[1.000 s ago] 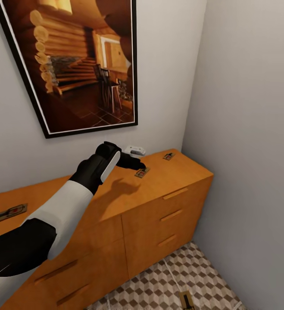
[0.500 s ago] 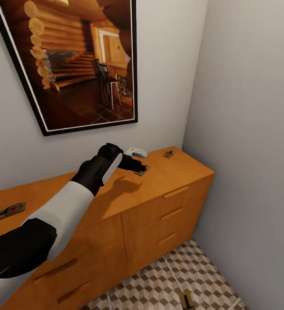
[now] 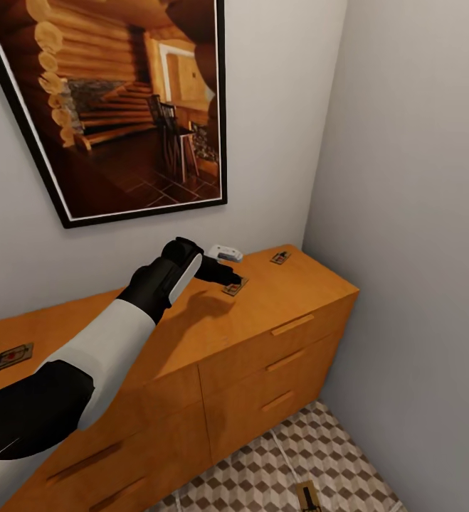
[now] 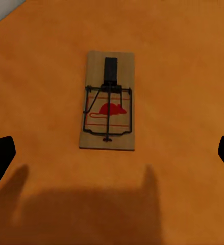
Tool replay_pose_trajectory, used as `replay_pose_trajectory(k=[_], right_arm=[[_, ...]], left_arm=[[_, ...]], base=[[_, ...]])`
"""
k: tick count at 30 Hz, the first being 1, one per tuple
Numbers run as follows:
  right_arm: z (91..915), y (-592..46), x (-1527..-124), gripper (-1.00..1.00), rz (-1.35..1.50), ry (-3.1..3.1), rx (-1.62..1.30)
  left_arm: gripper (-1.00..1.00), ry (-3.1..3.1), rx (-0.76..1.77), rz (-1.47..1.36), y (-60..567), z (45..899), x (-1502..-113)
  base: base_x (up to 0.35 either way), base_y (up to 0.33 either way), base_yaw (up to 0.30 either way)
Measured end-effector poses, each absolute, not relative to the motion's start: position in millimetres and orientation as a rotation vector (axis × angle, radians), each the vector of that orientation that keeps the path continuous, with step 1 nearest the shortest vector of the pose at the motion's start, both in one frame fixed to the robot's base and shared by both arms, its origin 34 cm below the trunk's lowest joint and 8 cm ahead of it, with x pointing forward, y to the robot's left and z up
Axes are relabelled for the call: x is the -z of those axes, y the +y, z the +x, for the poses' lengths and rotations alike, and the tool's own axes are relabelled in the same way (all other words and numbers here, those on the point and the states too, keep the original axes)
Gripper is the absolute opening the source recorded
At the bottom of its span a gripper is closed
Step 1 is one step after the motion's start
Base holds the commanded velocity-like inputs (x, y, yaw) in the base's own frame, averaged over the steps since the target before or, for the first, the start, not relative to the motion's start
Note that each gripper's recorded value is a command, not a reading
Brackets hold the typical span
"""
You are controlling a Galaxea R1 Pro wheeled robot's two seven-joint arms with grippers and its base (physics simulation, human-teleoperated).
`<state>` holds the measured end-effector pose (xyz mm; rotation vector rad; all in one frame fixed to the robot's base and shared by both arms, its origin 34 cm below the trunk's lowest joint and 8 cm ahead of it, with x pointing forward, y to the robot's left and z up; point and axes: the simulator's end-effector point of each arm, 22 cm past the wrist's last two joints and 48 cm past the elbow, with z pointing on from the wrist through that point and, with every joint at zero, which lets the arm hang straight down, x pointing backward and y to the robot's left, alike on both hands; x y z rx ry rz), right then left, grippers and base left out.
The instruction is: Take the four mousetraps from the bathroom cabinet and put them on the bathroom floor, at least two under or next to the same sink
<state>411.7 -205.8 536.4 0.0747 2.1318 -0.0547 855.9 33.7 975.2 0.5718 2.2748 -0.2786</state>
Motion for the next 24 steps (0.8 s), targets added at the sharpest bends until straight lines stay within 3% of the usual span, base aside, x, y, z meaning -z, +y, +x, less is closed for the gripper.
replay_pose_trajectory(k=[17, 24], right_arm=[[411.8, -213.4, -536.3, -1.00, 0.072, 2.129, 0.068], [411.6, -211.6, -536.6, -1.00, 0.072, 2.129, 0.064]], left_arm=[[1.00, 2.304, 0.260, 0.583, 36.1, 853.6, -961.8], [1.00, 2.317, 0.245, 0.596, 36.8, 851.7, -955.6]], base=[[0.002, 0.000, 0.000], [0.166, 0.000, 0.000]])
